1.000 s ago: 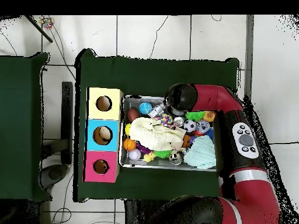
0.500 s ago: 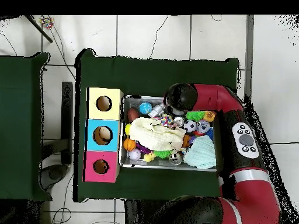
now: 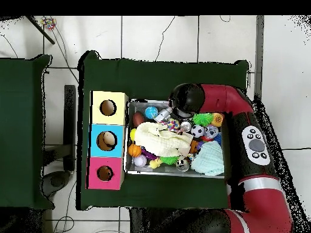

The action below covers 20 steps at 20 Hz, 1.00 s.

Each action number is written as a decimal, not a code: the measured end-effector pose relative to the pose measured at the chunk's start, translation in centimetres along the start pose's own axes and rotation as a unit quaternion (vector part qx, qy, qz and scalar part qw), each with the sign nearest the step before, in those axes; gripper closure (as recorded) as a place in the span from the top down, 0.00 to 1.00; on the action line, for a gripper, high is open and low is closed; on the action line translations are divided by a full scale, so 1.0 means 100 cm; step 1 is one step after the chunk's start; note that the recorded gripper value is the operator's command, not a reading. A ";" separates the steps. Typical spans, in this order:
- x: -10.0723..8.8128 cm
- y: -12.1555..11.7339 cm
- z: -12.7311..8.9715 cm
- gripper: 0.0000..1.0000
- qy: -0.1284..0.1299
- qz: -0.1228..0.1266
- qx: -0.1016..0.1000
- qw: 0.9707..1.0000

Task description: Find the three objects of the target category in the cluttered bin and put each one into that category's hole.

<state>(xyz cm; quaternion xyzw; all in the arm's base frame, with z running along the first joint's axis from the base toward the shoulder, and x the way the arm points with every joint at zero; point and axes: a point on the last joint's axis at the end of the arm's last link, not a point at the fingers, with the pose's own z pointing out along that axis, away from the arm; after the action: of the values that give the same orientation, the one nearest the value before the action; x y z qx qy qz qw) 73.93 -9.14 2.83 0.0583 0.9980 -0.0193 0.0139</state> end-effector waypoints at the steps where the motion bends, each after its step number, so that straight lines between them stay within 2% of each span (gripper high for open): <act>1: -0.001 0.000 -0.001 1.00 -0.001 0.000 0.000 1.000; 11: -0.012 -0.002 -0.012 1.00 -0.016 0.000 0.006 1.000; 20: -0.021 -0.001 -0.009 1.00 -0.033 -0.006 0.012 0.999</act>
<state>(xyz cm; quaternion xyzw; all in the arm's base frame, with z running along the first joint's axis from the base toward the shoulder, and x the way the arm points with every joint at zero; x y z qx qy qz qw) 75.95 -9.48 3.80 0.0522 0.9970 -0.0337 0.0458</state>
